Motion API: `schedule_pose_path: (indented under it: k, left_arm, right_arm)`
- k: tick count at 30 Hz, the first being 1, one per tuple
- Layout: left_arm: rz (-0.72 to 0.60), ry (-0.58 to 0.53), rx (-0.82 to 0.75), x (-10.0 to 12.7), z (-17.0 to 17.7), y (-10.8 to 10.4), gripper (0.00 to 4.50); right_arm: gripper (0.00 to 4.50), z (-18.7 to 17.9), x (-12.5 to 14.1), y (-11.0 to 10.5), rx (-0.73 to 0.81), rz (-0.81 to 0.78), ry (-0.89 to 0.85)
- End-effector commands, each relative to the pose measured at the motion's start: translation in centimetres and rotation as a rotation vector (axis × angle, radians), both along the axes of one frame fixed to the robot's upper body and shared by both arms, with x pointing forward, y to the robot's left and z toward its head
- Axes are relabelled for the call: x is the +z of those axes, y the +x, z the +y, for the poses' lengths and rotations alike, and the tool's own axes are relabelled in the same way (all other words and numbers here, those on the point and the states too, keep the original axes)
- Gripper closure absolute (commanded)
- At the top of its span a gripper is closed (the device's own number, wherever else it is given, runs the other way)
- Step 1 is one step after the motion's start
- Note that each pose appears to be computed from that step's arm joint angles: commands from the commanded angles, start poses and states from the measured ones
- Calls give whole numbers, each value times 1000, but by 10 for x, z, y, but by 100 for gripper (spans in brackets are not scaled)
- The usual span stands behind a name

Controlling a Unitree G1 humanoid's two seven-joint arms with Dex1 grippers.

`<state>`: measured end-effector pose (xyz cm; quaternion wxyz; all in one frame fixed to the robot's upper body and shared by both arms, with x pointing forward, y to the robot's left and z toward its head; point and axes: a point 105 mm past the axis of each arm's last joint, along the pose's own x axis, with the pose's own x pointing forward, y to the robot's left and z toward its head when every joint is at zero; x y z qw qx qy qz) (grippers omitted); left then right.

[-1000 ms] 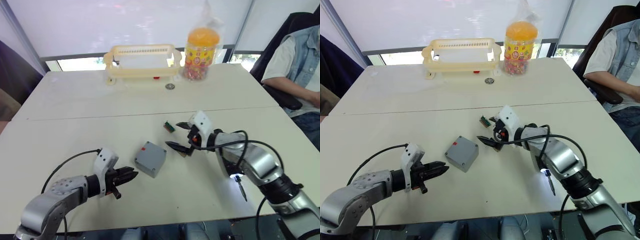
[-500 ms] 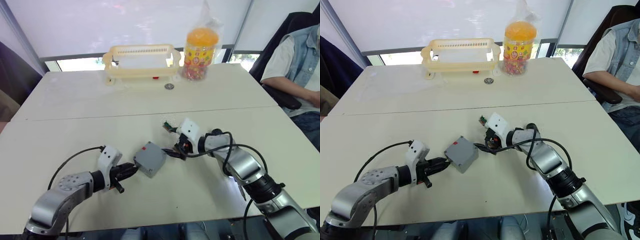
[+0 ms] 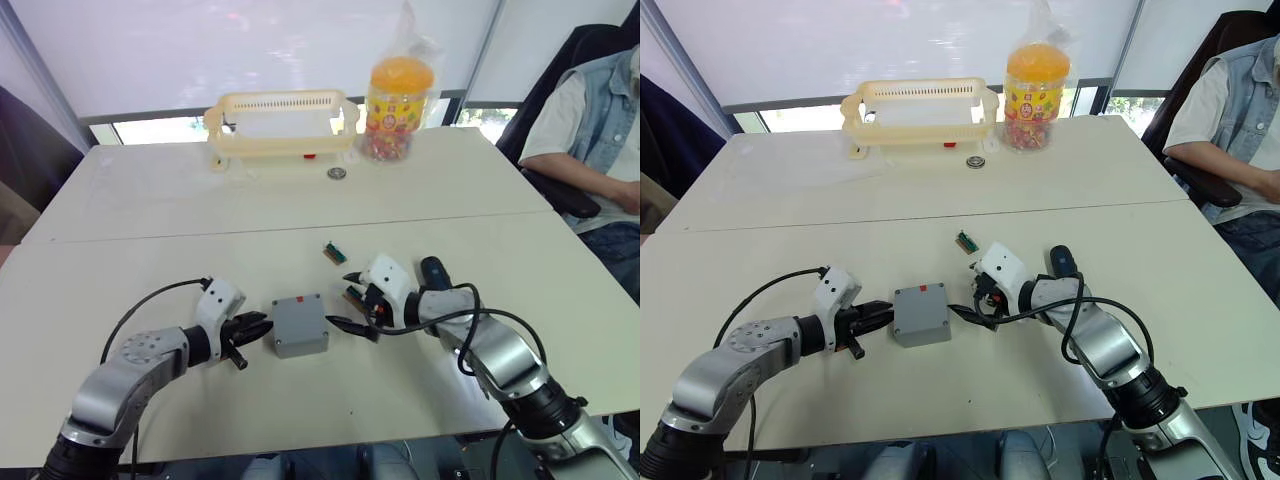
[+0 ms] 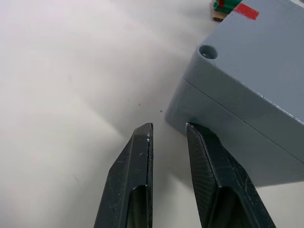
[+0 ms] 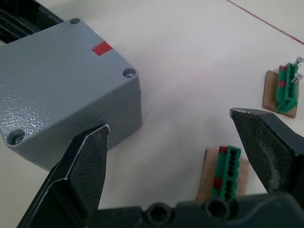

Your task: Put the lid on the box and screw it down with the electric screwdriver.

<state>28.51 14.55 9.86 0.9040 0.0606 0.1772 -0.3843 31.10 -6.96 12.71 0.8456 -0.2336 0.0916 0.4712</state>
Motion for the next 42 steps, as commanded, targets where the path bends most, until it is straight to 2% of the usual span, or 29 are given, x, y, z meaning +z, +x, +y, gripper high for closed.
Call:
schedule_pose_path:
  k: [1, 13, 17, 20, 22, 24, 28, 30, 35, 42]
  left_arm:
    - [-50, -7, -54, 10, -8, 0, 343]
    - [-81, 12, -55, 20, 1, 4, 343]
    - [-80, 23, -88, 27, 4, 0, 343]
    - [-71, 70, -142, 35, 13, -9, 343]
    - [-63, 102, -165, 42, 21, -12, 343]
    - [-71, 137, -208, 58, 27, -14, 343]
    - [-104, 177, -284, 85, 26, -16, 343]
    - [-131, 209, -307, 96, 24, -16, 343]
    - [-161, 146, -316, 119, 15, -19, 343]
    - [-155, 124, -271, 120, 15, -21, 343]
  right_arm:
    - [5, 8, 18, -6, 26, -62, 37]
    - [5, -4, 29, -3, -26, -87, 38]
    - [5, -15, 28, -5, -39, -84, 13]
    - [5, -32, 40, -2, -58, -106, -5]
    - [5, -41, 54, 4, -82, -119, 27]
    - [5, -46, 71, 14, -115, -97, 128]
    - [5, -41, 84, 35, -132, -33, 271]
    - [5, -38, 77, 53, -173, 5, 302]
    - [5, -20, 56, 77, -184, 98, 322]
    - [5, -6, 37, 100, -211, 71, 295]
